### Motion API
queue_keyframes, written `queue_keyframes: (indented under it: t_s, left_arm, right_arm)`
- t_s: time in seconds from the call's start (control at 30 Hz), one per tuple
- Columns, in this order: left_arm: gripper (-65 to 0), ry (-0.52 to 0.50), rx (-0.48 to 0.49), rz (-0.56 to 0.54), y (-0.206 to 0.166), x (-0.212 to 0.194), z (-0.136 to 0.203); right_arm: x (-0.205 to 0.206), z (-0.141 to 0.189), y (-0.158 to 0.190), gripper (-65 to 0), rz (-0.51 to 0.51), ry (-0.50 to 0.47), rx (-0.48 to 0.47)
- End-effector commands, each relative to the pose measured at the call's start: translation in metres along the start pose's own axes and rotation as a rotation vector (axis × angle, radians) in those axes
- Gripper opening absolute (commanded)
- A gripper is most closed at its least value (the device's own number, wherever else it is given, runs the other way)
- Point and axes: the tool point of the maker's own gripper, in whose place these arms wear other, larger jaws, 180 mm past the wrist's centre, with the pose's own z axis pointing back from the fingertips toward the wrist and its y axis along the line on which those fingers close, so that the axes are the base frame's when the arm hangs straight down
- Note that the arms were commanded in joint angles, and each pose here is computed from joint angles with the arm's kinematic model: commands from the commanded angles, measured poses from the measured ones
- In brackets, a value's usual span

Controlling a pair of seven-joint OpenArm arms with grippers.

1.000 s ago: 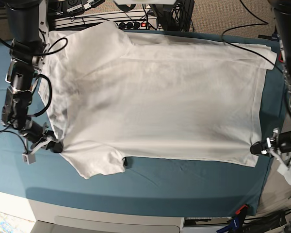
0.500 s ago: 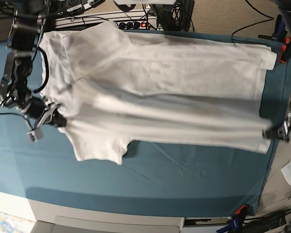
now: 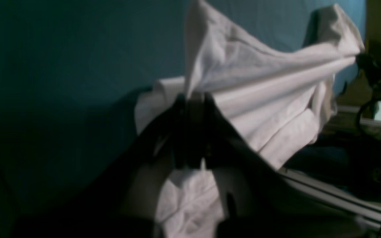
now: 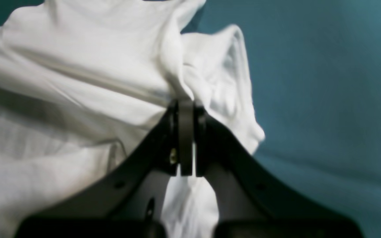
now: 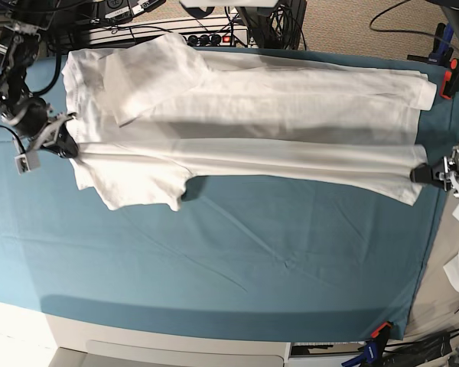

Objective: Fold the T-shirt properly
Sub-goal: 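Grasp the long edge with both grippers and fold it over lengthwise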

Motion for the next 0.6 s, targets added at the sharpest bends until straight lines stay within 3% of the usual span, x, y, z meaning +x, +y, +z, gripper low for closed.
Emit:
queue_keyframes:
  t_s: [0.0, 0.57]
  left_arm:
    - [-65.0, -0.029, 0.041, -0.027, 0.005, 0.011, 0.022]
    - [-63.4, 0.006, 0.055, 0.0, 0.013, -0.009, 0.022]
  right_arm:
    - [0.013, 0.011, -0.014, -65.0, 0.015, -0.033, -0.044]
    - [-0.029, 0.015, -0.004, -65.0, -0.033, 0.079, -0.015]
